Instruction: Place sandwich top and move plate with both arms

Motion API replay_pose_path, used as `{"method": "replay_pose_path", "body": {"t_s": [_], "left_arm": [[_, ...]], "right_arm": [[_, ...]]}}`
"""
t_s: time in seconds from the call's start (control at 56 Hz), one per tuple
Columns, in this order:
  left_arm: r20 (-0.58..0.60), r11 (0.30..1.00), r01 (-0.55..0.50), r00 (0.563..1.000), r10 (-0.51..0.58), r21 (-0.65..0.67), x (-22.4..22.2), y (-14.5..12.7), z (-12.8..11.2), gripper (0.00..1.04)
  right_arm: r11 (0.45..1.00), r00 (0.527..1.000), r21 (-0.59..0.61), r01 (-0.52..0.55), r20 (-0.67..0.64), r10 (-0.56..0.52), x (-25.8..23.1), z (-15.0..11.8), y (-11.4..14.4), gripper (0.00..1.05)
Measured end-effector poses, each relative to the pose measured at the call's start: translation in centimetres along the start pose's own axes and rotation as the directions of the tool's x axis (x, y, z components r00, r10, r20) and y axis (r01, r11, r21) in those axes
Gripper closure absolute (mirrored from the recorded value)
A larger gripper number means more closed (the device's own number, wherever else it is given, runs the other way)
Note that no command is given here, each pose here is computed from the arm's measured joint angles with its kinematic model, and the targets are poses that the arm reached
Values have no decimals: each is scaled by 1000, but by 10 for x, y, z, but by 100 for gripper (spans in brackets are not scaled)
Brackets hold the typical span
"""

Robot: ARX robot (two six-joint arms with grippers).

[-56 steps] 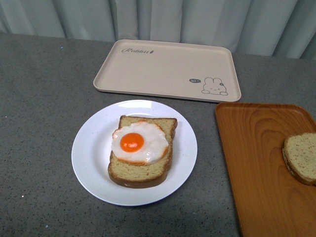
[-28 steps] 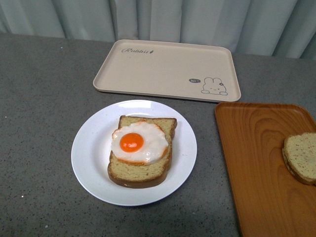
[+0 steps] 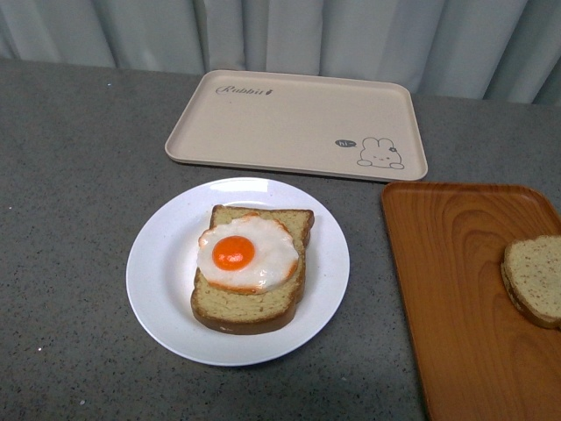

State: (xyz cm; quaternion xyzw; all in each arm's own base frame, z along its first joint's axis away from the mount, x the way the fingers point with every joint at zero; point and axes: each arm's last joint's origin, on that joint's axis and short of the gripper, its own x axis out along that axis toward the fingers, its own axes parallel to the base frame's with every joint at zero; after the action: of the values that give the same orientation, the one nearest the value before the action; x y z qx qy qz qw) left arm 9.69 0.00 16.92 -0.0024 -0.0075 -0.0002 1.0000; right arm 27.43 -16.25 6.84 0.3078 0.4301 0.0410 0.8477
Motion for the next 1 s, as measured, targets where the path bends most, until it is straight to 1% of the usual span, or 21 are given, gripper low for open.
{"method": "replay_pose_path", "body": {"t_s": [0.125, 0.34, 0.751, 1.001], "left_arm": [[0, 1000, 0, 1000, 0, 0, 0, 0, 0, 6], [0, 1000, 0, 1000, 0, 0, 0, 0, 0, 6], [0, 1000, 0, 1000, 0, 0, 0, 0, 0, 6], [0, 1000, 0, 1000, 0, 0, 0, 0, 0, 6]], "right_arm": [[1000, 999, 16, -5, -34, 6, 10, -6, -2, 9], [999, 998, 35, -4, -56, 6, 21, -10, -7, 9], [999, 997, 31, -33, -74, 35, 43, -7, 0, 9], [999, 996, 31, -34, -79, 36, 46, -7, 1, 9]]}}
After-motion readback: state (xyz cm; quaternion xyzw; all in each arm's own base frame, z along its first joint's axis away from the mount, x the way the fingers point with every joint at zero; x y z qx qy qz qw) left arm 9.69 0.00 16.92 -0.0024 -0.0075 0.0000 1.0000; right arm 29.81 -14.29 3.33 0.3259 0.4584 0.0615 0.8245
